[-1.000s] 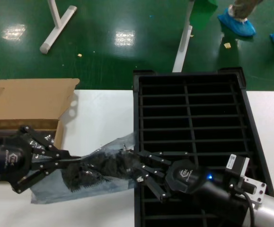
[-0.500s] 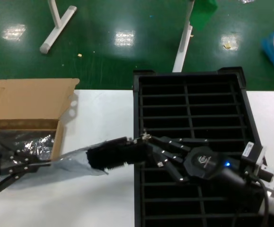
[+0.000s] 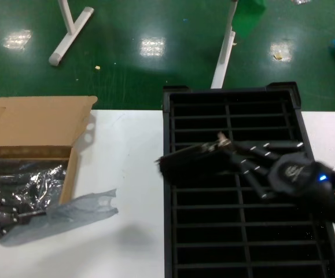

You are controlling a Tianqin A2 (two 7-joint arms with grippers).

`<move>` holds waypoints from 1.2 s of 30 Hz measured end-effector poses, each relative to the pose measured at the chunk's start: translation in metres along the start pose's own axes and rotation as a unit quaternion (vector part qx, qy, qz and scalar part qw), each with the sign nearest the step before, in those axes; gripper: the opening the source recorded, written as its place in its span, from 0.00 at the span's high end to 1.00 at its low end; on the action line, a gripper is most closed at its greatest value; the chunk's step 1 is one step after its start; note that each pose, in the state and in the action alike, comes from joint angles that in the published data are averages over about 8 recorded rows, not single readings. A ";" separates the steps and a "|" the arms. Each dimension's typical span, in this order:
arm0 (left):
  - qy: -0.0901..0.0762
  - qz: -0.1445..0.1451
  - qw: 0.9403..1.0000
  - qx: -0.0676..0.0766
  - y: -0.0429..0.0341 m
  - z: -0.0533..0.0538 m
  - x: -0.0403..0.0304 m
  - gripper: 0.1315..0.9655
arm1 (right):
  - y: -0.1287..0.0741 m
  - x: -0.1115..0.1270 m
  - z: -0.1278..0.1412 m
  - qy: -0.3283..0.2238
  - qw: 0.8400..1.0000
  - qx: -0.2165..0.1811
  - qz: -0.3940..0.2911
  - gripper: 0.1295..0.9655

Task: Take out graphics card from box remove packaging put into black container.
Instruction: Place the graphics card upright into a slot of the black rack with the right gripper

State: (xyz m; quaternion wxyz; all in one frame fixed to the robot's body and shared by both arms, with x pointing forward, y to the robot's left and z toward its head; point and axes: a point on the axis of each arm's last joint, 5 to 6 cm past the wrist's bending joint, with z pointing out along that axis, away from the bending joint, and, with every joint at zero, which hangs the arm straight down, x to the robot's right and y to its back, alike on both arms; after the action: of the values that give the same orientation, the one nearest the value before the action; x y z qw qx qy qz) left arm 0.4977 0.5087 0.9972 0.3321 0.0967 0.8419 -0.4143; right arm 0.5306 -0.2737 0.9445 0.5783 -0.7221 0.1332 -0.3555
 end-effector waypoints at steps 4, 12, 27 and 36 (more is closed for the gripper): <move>0.001 -0.011 1.000 0.025 0.0105 0.004 0.0093 0.99 | -0.020 0.011 -0.018 0.025 0.997 -0.029 -0.068 0.93; 0.010 -0.018 0.998 0.064 0.0194 0.010 0.0185 0.99 | -0.054 0.022 -0.057 0.046 0.971 -0.103 -0.211 0.93; 0.008 -0.005 0.996 0.084 0.0262 0.019 0.0038 0.99 | -0.085 0.024 -0.090 -0.024 0.899 -0.181 -0.397 0.93; 0.004 -0.008 0.996 0.086 0.0339 0.019 0.0064 0.99 | -0.078 0.020 -0.090 -0.044 0.874 -0.198 -0.442 0.93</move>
State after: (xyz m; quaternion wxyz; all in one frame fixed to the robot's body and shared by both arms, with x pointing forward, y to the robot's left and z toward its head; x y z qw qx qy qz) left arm 0.5169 0.5149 0.9632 0.3157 0.1201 0.8052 -0.4874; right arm 0.4677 -0.3287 1.0315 0.2106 -0.8200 -0.1581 -0.5081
